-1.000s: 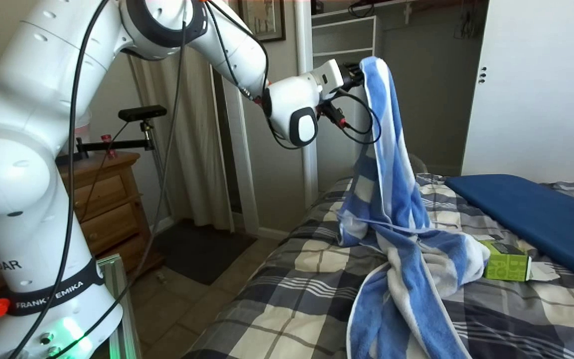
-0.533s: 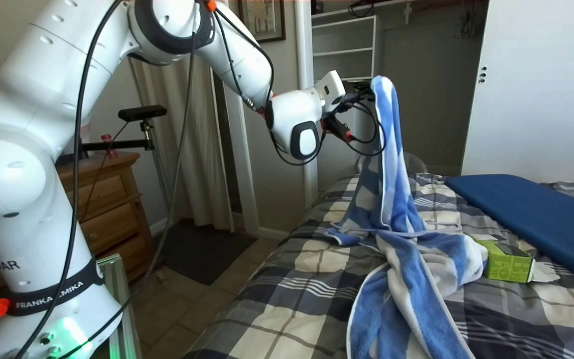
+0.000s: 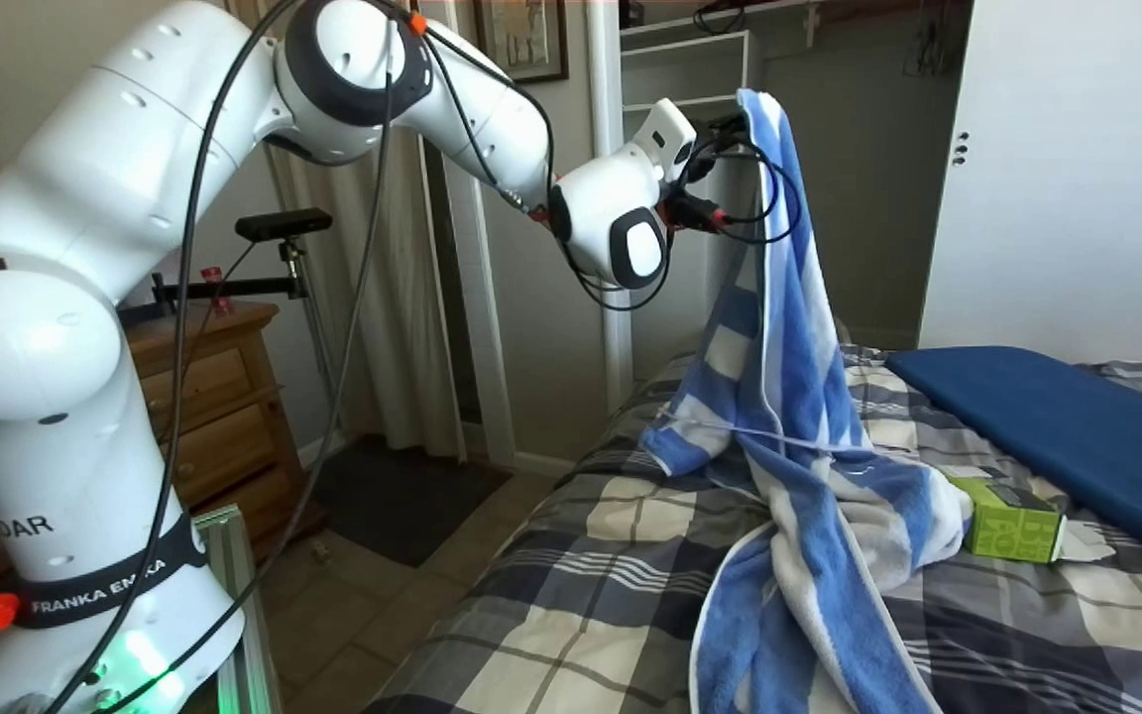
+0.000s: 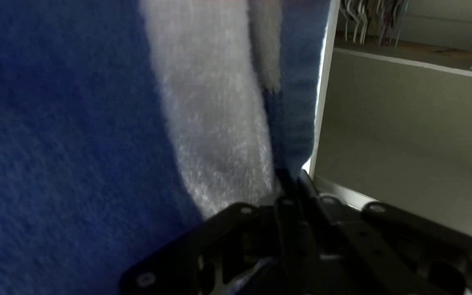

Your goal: Pull the white and blue towel to the left

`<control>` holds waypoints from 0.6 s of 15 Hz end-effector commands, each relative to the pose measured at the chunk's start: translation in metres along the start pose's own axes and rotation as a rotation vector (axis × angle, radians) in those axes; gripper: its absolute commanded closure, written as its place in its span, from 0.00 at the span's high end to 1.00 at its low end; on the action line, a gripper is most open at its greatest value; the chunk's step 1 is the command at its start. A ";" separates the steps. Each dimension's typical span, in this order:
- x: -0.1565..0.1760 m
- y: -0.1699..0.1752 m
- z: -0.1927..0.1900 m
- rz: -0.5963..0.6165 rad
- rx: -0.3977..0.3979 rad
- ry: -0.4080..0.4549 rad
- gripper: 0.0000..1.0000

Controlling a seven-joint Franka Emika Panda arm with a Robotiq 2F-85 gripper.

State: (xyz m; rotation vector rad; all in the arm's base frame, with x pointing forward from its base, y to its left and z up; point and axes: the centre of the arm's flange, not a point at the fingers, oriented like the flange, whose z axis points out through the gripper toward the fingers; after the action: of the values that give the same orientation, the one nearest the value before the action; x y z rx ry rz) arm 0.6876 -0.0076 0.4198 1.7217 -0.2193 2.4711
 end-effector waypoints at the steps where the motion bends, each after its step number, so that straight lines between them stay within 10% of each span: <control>1: -0.055 -0.021 0.015 0.056 -0.011 0.118 0.01; 9: -0.169 -0.082 0.007 0.124 0.024 0.083 0.01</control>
State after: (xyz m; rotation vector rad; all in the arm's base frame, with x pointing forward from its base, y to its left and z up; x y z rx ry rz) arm 0.7225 0.0468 0.2950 1.7626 -0.2816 2.5367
